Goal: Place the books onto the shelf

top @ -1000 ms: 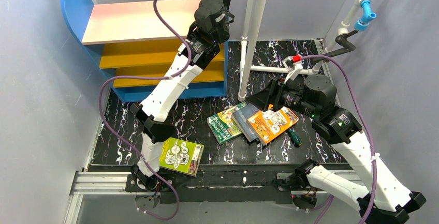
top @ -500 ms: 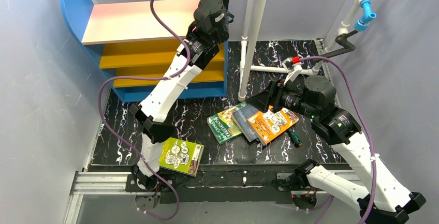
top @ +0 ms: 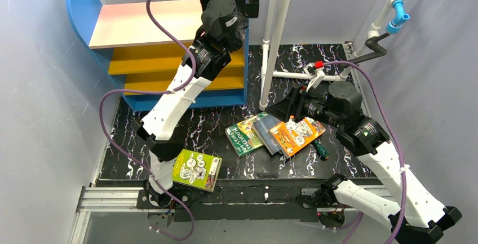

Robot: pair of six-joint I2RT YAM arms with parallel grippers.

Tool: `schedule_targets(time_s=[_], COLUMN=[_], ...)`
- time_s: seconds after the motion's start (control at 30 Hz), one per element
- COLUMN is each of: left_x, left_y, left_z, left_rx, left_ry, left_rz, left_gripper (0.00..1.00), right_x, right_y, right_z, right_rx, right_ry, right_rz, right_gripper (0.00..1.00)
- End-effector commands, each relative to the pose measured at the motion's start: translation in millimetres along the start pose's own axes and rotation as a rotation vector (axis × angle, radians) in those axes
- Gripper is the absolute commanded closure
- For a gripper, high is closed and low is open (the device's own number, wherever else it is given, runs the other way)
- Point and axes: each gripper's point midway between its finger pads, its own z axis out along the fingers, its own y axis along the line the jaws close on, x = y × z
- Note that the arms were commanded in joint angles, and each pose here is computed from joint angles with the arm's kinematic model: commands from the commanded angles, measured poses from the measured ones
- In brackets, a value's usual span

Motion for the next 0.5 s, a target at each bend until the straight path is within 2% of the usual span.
schedule_targets(time_s=[0.0,0.47], left_x=[-44.2,-85.8], left_y=[22.9,56.5], left_z=[-28.0,-74.5], left_rx=[0.033,0.103], left_ry=[-0.053,-0.09], left_rz=[-0.119,-0.231], left_gripper=[0.02,0.02], right_x=[-10.0,-6.7], right_y=[11.8,11.7], right_z=[-2.1,-3.1], right_rx=[-0.047,-0.052], right_ry=[-0.041,-0.036], right_rz=[-0.008,0.002], right_gripper=[0.34,0.34])
